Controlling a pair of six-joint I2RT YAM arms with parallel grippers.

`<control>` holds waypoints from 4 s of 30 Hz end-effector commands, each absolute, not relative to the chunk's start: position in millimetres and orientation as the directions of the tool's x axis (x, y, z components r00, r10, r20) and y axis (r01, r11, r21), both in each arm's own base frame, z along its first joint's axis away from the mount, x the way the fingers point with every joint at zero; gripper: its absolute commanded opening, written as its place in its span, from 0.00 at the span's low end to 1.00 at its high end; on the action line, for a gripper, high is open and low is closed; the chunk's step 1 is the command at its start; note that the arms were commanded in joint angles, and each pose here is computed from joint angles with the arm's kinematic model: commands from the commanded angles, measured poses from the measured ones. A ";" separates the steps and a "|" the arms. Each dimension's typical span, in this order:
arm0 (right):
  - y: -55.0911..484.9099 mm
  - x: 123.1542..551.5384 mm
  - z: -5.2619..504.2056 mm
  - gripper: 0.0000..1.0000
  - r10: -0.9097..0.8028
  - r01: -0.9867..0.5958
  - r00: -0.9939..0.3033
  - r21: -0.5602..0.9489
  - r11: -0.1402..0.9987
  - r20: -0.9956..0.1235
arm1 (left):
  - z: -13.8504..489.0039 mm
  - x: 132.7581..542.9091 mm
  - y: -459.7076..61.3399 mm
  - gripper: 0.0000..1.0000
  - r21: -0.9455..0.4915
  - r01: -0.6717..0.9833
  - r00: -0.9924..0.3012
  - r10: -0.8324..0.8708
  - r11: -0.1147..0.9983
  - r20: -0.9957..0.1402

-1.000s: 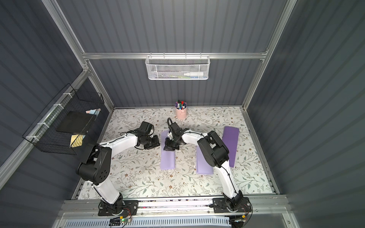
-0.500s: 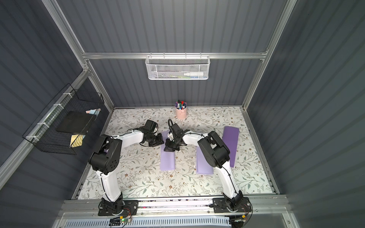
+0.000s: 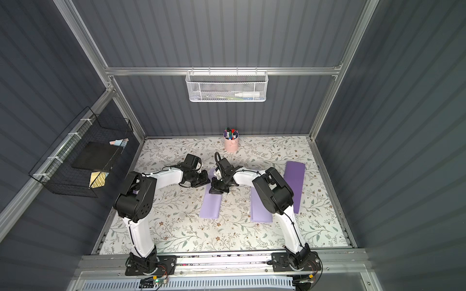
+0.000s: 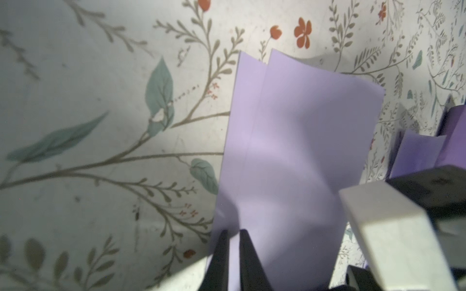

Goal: Fold the rectangular paper in half along the long edge
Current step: Fold the paper at the center of the board.

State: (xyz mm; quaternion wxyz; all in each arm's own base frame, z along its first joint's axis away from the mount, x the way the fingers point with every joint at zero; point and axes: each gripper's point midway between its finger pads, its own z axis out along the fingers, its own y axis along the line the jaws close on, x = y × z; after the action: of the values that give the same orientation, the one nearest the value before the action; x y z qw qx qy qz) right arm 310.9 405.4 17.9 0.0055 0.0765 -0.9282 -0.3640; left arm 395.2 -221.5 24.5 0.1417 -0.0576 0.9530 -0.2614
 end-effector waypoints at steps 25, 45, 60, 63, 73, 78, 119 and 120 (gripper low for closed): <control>394.9 296.8 8.4 0.13 -0.160 -0.121 -0.987 0.646 0.754 0.002 | 12.7 360.5 -231.6 0.07 -0.535 -0.025 -0.981 -0.124 0.844 -0.150; 305.0 354.6 88.3 0.35 0.019 -0.036 -0.998 0.806 0.591 -0.059 | -5.2 347.8 -216.0 0.06 -0.465 -0.052 -0.984 -0.124 0.884 -0.126; 329.0 389.4 44.0 0.38 0.015 0.003 -1.000 0.883 0.468 -0.004 | 0.0 349.1 -220.0 0.06 -0.490 -0.046 -0.983 -0.127 0.870 -0.133; 334.7 390.9 39.6 0.39 0.007 0.016 -1.000 0.894 0.448 0.014 | 0.4 349.5 -220.5 0.06 -0.493 -0.047 -0.983 -0.128 0.869 -0.134; 351.0 392.1 26.8 0.39 -0.024 0.005 -1.000 0.888 0.461 0.018 | 10.7 352.5 -221.8 0.06 -0.502 -0.033 -0.979 -0.128 0.864 -0.157; 353.0 392.4 24.6 0.37 -0.039 -0.005 -0.999 0.884 0.467 0.015 | 29.5 355.9 -229.3 0.14 -0.544 -0.001 -0.976 -0.120 0.839 -0.183; 342.1 380.8 5.7 0.35 0.012 -0.014 -1.000 0.748 0.664 -0.029 | 65.1 370.7 -224.7 0.62 -0.565 0.029 -0.957 -0.140 0.825 -0.254; 341.4 381.6 6.2 0.35 0.021 -0.008 -0.999 0.747 0.665 -0.030 | 65.1 370.5 -224.8 0.62 -0.564 0.030 -0.957 -0.139 0.825 -0.254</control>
State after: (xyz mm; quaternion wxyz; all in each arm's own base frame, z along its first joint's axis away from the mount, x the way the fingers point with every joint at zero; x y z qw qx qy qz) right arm 384.4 353.8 25.8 -0.0197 0.0293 -0.8926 -0.4495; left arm 370.6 -227.6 61.5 0.1426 -0.0313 0.9429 -0.2995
